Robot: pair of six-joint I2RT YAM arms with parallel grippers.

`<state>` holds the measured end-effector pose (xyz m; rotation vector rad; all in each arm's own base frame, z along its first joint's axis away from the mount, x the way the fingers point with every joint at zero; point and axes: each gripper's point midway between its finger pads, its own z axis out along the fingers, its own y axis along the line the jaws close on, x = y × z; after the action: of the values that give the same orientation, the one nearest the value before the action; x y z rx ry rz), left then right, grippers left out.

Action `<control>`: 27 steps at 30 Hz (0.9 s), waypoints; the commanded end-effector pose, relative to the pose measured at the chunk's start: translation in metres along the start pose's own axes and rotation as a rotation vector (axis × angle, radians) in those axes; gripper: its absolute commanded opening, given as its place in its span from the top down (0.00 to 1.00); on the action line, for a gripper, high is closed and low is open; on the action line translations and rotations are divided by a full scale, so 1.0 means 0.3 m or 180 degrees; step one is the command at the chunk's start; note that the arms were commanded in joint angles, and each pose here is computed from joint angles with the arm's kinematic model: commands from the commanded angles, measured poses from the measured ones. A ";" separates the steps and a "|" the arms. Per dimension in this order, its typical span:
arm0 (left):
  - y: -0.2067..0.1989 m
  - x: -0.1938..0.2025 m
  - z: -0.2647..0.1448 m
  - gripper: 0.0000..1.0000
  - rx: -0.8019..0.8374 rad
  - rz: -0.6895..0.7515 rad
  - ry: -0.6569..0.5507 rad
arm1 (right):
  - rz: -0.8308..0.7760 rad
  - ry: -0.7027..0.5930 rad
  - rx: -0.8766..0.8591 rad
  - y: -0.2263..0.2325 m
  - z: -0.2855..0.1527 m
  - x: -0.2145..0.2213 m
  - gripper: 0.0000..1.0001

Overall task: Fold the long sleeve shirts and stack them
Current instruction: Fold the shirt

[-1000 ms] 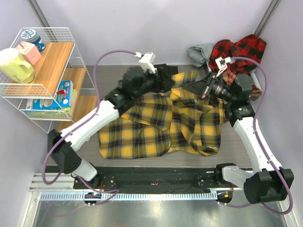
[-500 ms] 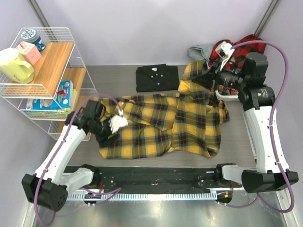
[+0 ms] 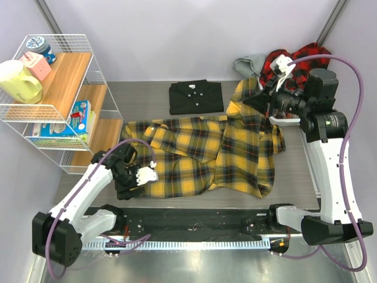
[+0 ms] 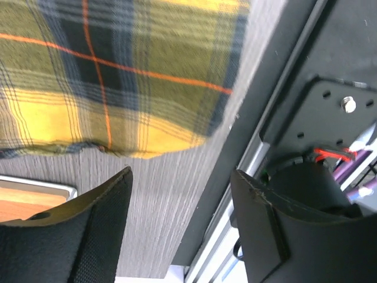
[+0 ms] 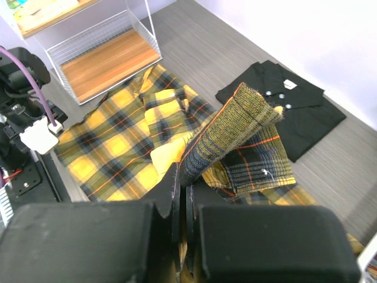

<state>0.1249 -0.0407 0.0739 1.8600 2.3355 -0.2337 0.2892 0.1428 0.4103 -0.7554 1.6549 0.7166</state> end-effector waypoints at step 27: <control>0.116 -0.120 -0.011 0.87 -0.1247 -0.0274 0.0637 | -0.0446 -0.0270 0.0435 -0.067 -0.042 -0.155 0.99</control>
<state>0.1472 -0.0610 0.0517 1.8026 2.4511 0.3450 0.3140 0.1312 0.4207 -0.7067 1.6625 0.6117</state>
